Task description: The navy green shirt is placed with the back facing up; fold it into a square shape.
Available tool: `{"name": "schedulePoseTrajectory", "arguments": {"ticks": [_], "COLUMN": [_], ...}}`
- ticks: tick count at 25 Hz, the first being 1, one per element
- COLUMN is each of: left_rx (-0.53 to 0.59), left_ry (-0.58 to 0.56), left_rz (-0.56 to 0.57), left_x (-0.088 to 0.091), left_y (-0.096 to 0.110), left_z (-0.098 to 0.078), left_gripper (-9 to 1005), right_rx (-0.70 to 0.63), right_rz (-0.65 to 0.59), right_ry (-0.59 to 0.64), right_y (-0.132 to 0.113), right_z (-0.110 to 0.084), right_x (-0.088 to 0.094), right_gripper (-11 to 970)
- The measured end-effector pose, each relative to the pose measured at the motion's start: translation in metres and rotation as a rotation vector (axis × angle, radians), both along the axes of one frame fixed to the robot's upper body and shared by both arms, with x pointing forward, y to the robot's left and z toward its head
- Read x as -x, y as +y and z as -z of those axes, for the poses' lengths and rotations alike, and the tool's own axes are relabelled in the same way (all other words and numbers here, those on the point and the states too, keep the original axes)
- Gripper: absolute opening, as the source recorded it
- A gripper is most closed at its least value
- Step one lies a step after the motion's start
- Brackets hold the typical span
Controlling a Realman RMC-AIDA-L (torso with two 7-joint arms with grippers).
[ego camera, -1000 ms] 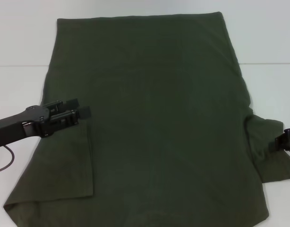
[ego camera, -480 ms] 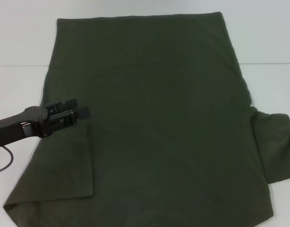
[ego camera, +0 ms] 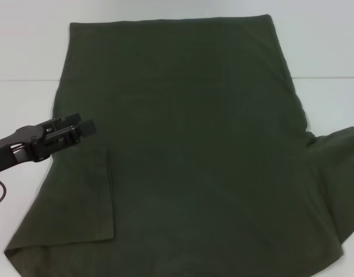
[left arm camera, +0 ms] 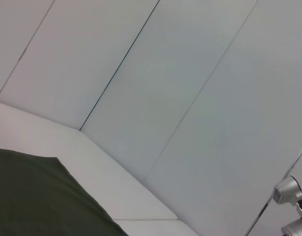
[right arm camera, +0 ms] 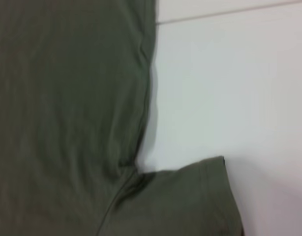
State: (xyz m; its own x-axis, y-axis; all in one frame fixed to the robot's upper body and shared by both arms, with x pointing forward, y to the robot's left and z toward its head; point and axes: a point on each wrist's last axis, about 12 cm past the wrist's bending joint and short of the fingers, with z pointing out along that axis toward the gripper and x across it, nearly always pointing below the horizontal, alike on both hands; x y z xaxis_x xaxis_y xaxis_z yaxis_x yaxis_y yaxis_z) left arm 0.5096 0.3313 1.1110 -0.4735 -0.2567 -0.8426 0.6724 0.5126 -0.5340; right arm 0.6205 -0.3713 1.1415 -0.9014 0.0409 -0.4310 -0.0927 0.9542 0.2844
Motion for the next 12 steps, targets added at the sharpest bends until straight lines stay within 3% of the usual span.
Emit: {"name": "schedulePoseTrajectory", "arguments": {"ticks": [5, 12], "left_rx": [0.007, 0.019], "left_ry": [-0.004, -0.011], "left_rz": [-0.003, -0.008], "left_x": [0.001, 0.000], "left_y": [0.001, -0.001], "left_z": [-0.001, -0.001], "left_gripper": [706, 706], "right_rx": [-0.022, -0.145], "right_rz": [0.004, -0.136], "right_ry": [-0.009, 0.096], "right_y": [0.001, 0.042], "right_z": [-0.007, -0.015], "right_x": [-0.004, -0.003], "right_gripper": [64, 87]}}
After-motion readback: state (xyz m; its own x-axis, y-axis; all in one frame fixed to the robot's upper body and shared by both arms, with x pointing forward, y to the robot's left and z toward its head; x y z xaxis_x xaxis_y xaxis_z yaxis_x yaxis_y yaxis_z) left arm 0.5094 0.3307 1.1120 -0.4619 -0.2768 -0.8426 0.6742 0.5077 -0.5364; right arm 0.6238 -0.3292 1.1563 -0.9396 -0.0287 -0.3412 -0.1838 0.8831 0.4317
